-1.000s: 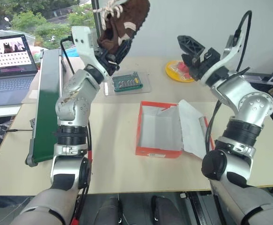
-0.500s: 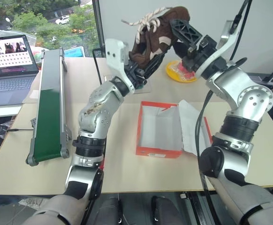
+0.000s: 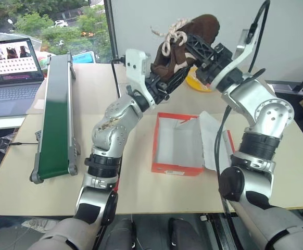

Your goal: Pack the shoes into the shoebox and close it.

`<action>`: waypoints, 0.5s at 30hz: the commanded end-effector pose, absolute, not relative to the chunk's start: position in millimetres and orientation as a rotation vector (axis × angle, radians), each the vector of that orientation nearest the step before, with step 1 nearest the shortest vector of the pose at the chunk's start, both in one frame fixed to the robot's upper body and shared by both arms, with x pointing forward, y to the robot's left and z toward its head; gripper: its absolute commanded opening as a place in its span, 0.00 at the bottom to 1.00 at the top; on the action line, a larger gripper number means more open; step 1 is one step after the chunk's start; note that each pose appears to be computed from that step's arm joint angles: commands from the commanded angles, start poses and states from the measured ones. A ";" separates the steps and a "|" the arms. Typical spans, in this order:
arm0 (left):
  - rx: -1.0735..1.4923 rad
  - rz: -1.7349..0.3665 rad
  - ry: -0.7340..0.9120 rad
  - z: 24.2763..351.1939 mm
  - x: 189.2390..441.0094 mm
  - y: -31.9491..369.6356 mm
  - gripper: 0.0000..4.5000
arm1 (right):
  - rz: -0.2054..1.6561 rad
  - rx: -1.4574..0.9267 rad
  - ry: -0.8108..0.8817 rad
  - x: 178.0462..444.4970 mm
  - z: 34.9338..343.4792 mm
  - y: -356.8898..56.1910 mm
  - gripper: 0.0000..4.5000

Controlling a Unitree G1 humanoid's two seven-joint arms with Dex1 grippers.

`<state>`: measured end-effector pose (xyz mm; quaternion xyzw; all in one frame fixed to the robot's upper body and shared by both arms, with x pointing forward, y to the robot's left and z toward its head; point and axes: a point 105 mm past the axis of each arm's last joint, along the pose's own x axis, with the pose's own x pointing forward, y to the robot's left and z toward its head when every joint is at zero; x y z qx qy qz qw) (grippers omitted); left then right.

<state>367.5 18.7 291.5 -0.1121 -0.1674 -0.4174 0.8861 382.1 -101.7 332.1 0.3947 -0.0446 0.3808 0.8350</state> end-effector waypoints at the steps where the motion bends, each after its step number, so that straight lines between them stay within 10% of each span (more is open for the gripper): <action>1: -0.249 -0.854 -0.450 322.8 361.2 38.2 0.59 | 0.814 0.816 -0.200 375.8 355.4 -113.0 0.14; 5: -0.320 -0.915 -0.471 341.1 353.3 55.4 0.97 | 0.723 0.796 -0.262 386.5 364.5 -130.2 0.12; 15: -0.007 -0.745 -0.422 334.5 362.8 131.8 1.00 | 0.424 0.308 0.033 409.2 322.0 -153.3 0.11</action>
